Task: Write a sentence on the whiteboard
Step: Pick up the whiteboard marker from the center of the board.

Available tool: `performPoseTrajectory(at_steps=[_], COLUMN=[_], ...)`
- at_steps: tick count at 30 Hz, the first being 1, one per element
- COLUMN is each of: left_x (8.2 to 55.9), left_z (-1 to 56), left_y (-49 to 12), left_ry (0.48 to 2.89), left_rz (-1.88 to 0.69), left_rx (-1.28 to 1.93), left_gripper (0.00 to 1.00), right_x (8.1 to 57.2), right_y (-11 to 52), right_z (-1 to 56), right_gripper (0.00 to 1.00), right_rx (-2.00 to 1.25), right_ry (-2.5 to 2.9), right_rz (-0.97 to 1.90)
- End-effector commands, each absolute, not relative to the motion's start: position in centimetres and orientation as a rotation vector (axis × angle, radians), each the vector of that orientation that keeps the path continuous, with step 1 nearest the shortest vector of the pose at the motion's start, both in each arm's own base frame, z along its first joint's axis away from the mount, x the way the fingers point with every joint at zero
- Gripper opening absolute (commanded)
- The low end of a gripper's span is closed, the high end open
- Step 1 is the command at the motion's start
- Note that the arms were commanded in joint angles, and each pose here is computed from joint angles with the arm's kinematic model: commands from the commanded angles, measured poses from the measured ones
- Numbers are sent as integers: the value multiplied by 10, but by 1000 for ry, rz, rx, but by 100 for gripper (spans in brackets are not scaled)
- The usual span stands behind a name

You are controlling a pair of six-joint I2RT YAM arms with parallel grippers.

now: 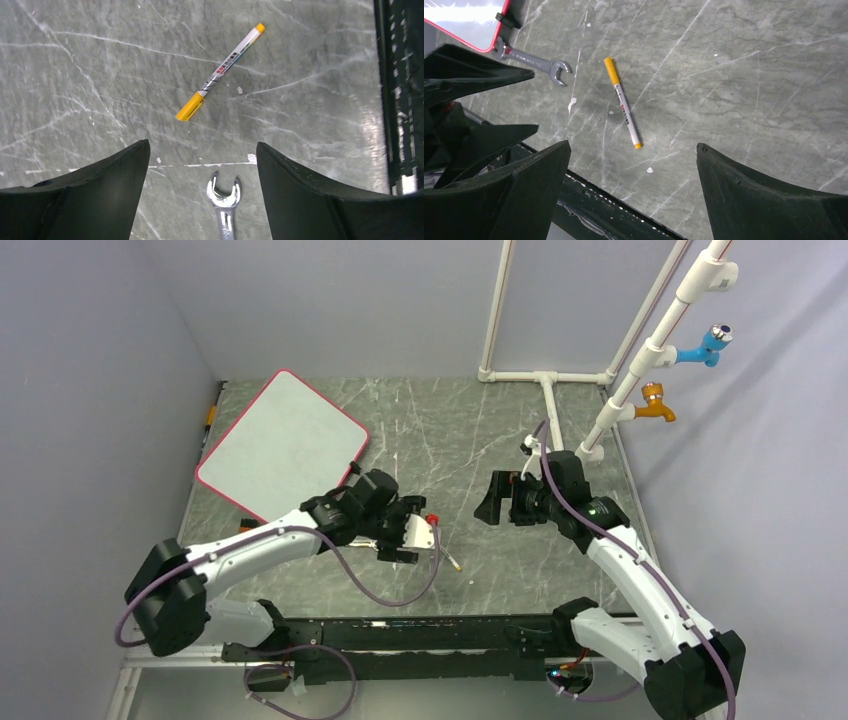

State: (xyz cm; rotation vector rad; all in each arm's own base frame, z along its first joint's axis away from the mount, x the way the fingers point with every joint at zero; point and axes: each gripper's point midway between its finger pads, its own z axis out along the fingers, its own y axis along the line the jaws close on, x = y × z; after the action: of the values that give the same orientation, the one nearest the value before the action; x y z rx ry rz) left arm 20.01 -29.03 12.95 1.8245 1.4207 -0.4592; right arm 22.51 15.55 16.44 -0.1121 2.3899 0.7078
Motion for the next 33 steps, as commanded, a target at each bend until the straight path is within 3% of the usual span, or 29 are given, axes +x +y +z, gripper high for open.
performPoseTrajectory(at_steps=[1,11,17,28,33], left_x=[213,223,232,233,232], left_z=[142,98,74,33,20], left_y=[-311,-329,-343,-346,-342], left_ry=[1254,1255,1328,1419,1432], left_rz=[-411,-417,-454,-491,-496], left_rx=[1933,2111,2165,2204,2227], left_gripper=[81,79,60,60,51], right_x=[225,222,224,224,224], right_y=[151,148,146,148,148], right_z=[176,167,163,165,164], right_gripper=[100,100,100,100,100], right_rx=[-108,-98,-86,-94,-95], right_ry=[2349,2370,2384,2382,2384], right_rz=[679,663,649,657,660])
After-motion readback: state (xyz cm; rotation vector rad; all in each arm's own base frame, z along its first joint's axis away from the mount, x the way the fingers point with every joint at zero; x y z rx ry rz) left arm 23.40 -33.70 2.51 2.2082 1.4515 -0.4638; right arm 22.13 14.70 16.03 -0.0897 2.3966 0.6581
